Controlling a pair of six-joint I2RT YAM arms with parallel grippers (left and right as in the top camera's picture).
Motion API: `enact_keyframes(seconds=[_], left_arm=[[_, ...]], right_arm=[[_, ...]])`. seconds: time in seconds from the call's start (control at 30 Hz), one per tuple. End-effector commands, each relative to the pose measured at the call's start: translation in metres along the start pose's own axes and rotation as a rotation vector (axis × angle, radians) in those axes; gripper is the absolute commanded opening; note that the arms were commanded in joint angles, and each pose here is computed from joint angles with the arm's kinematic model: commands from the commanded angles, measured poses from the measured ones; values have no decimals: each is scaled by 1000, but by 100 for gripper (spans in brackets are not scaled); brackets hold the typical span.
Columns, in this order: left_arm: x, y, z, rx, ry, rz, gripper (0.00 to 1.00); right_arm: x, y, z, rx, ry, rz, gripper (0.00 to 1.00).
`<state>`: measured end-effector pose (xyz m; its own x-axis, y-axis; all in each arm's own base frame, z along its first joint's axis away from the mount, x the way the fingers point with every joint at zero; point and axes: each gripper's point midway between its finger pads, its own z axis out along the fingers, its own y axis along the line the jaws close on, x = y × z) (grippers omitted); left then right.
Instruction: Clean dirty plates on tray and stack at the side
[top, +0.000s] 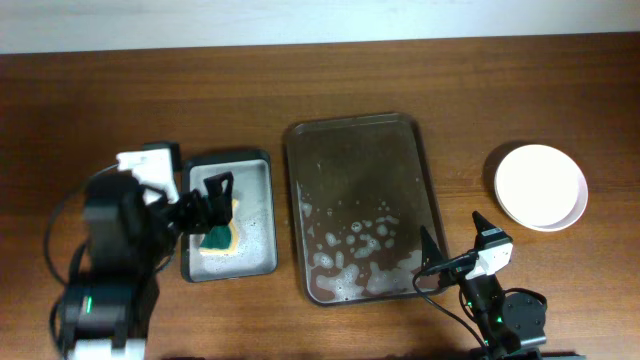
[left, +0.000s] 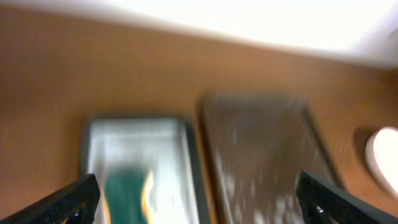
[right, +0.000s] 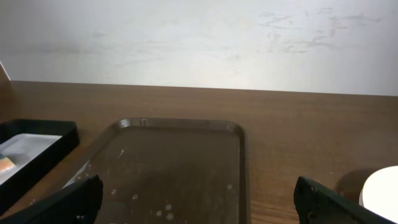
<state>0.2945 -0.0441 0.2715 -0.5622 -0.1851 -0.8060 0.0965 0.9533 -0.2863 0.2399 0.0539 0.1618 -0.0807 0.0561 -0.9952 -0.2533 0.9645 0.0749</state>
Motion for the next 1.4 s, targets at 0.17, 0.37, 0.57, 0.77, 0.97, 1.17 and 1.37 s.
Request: enact_keyframes(seconds=[0.17,0.37,0.57,0.77,0.97,1.17,1.37], left_arm=[[3,-6,-44,13,-379,323,100],[30,0,-49,2,-592,427,99],[57,14,-36,-18,-660,432,99],[79,31,-13,-58,-673,419,99],[86,44,-7,-116,-636,394,99],[87,46,-6,-121,-627,391,99],[87,46,-5,-120,-626,391,100]], right_arm=[[2,1,0,-9,-3,-7,99],[2,1,0,-9,-3,-7,99],[2,1,0,-9,-3,-7,99],[2,1,0,-9,-3,-7,99],[2,1,0,-9,-3,-7,99],[2,1,0,-9,-3,-7,99],[2,1,0,-9,-3,-7,99]])
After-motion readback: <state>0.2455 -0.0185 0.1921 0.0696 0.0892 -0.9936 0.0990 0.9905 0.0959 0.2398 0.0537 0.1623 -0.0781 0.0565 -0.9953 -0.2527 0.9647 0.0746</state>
